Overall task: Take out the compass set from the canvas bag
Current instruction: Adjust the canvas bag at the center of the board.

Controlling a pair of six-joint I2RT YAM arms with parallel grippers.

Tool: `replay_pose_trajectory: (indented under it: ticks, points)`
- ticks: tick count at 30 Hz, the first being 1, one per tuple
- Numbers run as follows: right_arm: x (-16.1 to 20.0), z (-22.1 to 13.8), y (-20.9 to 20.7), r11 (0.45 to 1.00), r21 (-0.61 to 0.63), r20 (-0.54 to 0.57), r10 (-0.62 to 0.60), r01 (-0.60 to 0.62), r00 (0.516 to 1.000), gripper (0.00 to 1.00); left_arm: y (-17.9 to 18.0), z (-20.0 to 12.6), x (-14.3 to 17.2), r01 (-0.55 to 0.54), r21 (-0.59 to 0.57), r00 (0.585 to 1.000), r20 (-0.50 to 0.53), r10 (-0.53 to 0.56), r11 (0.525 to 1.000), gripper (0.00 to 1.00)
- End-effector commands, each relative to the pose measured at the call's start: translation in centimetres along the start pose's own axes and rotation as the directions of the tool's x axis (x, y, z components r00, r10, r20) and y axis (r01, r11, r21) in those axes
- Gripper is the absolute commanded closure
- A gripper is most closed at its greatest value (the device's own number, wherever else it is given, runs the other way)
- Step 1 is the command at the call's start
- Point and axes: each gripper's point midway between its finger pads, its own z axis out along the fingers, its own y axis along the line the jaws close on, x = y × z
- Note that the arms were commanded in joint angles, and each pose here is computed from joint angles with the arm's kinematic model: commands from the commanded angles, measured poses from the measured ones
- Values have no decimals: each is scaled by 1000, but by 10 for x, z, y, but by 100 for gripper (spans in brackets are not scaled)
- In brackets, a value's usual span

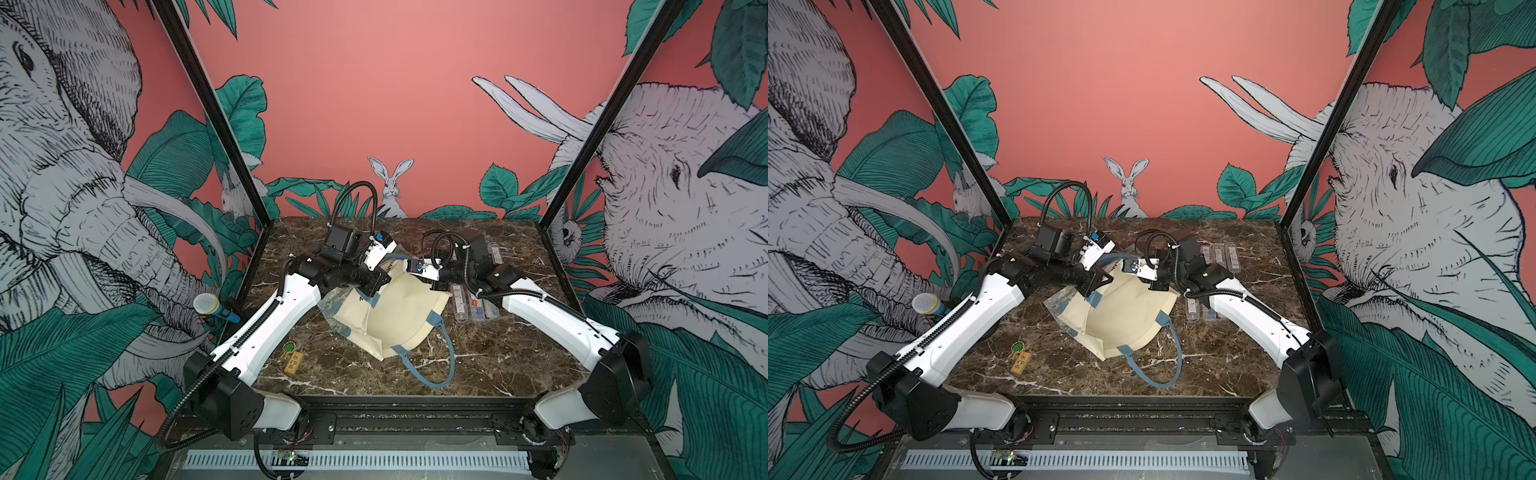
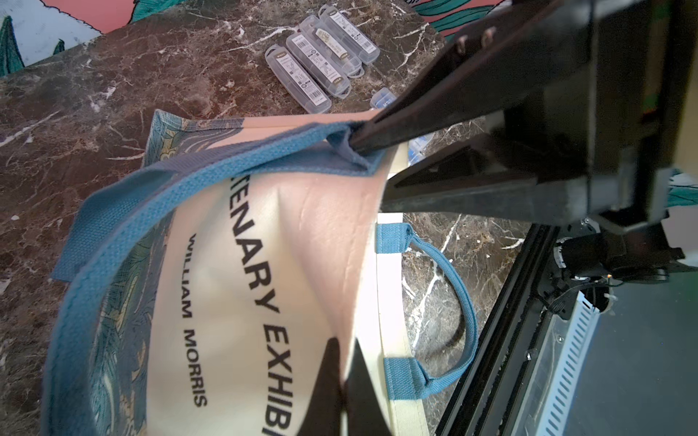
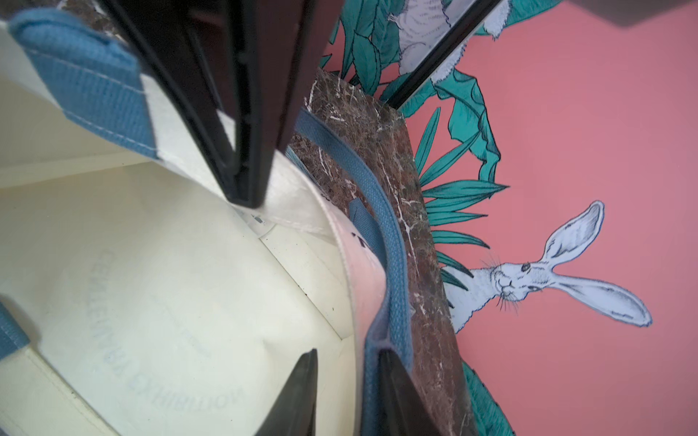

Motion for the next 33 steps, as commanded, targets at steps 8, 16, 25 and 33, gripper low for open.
replay_pose_trajectory:
  ticks: [8,16,25,33]
  points:
    - [1,-15,-30,945,254,-28,219,-205,975,100,-5,-16,-4,-63,-47,998,1,63,997,63]
    - [-5,-19,-33,909,270,-56,343,-317,938,100,6,-33,27,-146,-258,986,-111,120,955,34]
    - [-15,-25,-45,893,272,-68,390,-359,918,100,4,-18,43,-227,-379,970,-170,173,897,33]
    - [-18,-23,-43,890,248,-62,408,-382,911,100,27,-15,31,-228,-498,973,-143,181,836,54]
